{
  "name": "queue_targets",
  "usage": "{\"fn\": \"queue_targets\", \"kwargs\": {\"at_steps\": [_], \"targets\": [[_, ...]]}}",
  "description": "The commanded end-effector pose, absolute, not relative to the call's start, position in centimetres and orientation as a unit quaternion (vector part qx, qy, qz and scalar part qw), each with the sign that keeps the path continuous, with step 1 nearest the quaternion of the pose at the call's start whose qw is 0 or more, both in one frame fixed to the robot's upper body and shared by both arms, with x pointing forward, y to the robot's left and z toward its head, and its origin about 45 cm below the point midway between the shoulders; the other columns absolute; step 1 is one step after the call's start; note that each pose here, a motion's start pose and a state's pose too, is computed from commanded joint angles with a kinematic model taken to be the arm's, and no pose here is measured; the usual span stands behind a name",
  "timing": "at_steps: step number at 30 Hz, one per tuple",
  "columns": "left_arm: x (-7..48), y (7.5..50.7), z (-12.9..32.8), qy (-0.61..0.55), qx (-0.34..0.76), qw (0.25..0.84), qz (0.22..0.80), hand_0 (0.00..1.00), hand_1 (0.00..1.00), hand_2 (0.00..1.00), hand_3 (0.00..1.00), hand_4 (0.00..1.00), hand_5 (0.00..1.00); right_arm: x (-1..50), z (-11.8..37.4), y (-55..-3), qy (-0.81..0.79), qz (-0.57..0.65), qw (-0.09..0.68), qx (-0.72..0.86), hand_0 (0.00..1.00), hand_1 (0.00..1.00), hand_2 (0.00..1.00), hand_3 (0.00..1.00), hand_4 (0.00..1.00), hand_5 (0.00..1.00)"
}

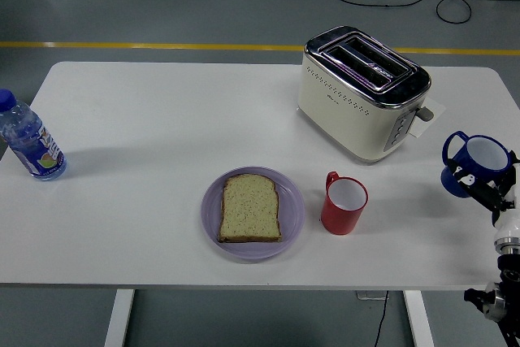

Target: Pick up the cup,pour liquid into bread,place the cup on the desk

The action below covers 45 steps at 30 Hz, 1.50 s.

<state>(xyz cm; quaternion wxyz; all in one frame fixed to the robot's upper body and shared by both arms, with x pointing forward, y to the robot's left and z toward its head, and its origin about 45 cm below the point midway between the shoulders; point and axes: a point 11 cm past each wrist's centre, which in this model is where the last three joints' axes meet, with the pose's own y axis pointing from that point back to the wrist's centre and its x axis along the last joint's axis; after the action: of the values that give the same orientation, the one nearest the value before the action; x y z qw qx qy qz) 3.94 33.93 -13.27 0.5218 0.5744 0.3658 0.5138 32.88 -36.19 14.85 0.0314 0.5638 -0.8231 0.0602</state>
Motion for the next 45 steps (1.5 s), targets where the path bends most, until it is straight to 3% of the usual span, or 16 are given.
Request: {"fn": "queue_targets", "kwargs": {"at_steps": [16, 33, 34, 39, 40, 45], "targets": [[3.8, 34.2, -13.2, 0.362, 0.579, 0.522, 0.511, 0.653, 0.618, 0.608, 0.526, 0.309, 0.739, 33.3, 21.8, -32.7, -0.805, 0.068, 0.018, 0.590, 0.376, 0.381, 0.538, 0.502, 0.790, 0.002], [3.8, 34.4, -13.2, 0.364, 0.577, 0.518, 0.516, 0.650, 0.618, 0.608, 0.526, 0.308, 0.745, 32.8, 25.5, -28.9, -0.775, 0.050, 0.039, 0.629, 0.348, 0.385, 0.527, 0.502, 0.772, 0.002], [3.9, 34.5, -13.2, 0.364, 0.576, 0.518, 0.517, 0.650, 0.618, 0.607, 0.526, 0.308, 0.749, 32.9, 25.7, -28.6, -0.771, 0.051, 0.037, 0.634, 0.328, 0.381, 0.527, 0.507, 0.730, 0.002], [4.0, 34.7, -13.1, 0.364, 0.575, 0.516, 0.520, 0.650, 0.618, 0.607, 0.526, 0.308, 0.749, 33.4, 26.8, -26.2, -0.746, 0.064, 0.037, 0.662, 0.328, 0.381, 0.527, 0.507, 0.730, 0.002], [4.1, 34.7, -13.1, 0.364, 0.575, 0.516, 0.520, 0.650, 0.617, 0.607, 0.526, 0.306, 0.747, 33.5, 26.9, -26.0, -0.744, 0.065, 0.038, 0.664, 0.308, 0.370, 0.515, 0.504, 0.666, 0.002], [3.9, 34.8, -13.1, 0.366, 0.575, 0.514, 0.522, 0.650, 0.617, 0.607, 0.526, 0.306, 0.747, 34.1, 28.1, -23.4, -0.708, 0.110, 0.063, 0.695, 0.308, 0.370, 0.515, 0.504, 0.666, 0.002]]}}
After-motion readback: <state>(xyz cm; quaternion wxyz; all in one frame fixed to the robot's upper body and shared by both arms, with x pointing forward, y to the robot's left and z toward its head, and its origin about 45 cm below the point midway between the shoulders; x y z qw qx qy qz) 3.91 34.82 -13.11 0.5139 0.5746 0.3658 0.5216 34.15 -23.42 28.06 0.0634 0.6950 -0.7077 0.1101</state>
